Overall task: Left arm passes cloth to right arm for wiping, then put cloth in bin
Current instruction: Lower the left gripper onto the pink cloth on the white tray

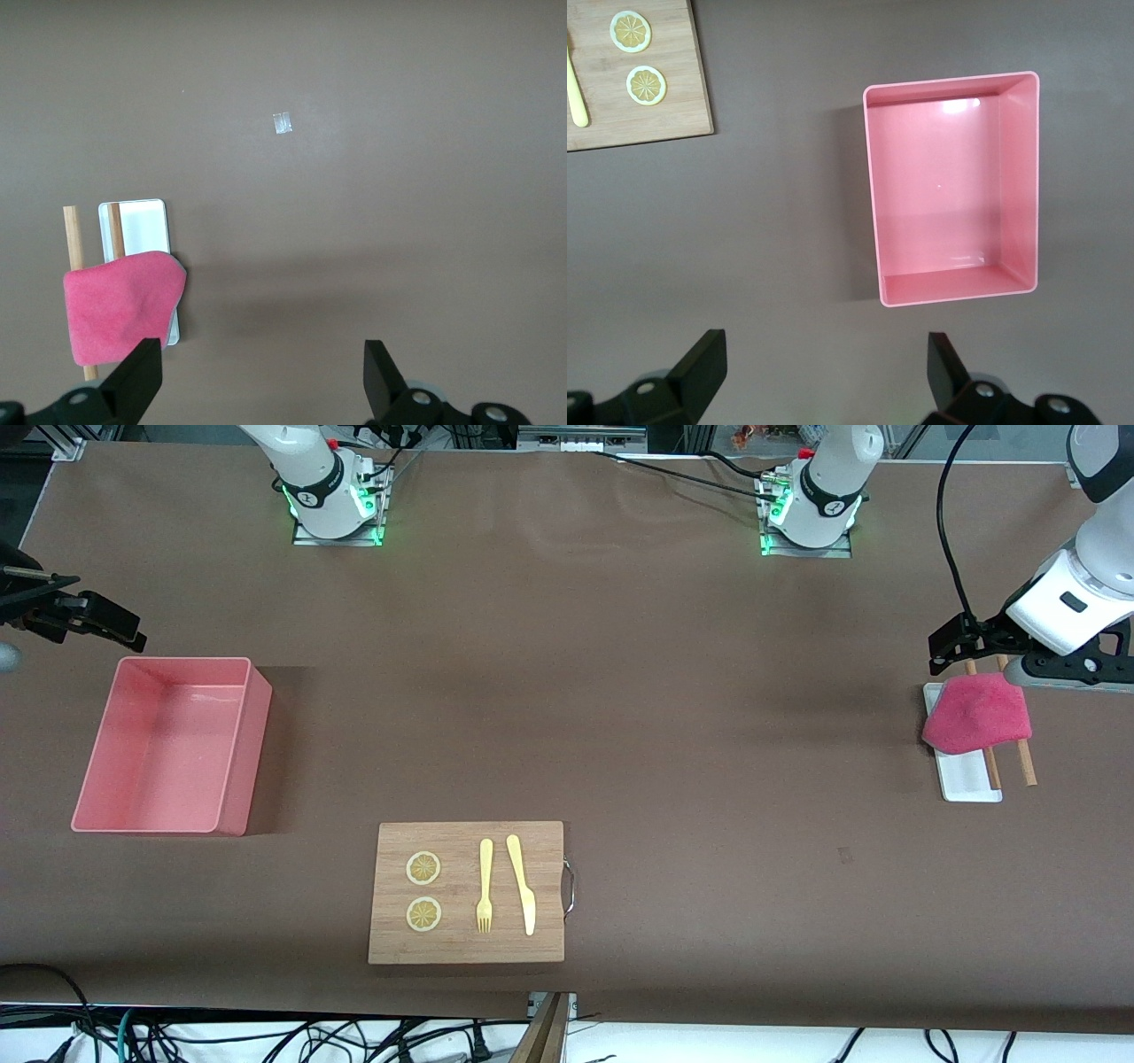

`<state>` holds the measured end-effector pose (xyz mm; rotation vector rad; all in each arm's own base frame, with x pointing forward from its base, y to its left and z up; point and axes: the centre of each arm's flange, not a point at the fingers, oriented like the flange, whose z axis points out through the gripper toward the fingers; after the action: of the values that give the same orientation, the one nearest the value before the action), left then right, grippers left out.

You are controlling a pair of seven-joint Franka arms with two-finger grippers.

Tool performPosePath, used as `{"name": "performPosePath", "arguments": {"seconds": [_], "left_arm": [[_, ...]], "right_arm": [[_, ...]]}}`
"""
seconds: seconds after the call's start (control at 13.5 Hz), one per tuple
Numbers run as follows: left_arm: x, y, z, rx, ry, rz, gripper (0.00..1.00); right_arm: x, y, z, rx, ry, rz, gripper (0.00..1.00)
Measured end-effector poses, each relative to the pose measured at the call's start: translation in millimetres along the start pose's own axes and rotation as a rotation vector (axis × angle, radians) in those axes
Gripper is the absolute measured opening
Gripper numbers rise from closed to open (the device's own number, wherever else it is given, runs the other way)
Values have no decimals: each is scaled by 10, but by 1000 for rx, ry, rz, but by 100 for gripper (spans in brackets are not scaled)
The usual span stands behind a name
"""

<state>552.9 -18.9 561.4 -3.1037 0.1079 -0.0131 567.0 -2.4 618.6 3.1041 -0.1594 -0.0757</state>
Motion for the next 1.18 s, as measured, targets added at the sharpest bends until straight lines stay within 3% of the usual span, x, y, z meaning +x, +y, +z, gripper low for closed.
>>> {"name": "performPosePath", "arguments": {"seconds": [1.18], "left_arm": [[148, -146, 82, -3, -30, -30, 100]], "right_arm": [[0, 3, 0, 0, 0, 0, 100]]}}
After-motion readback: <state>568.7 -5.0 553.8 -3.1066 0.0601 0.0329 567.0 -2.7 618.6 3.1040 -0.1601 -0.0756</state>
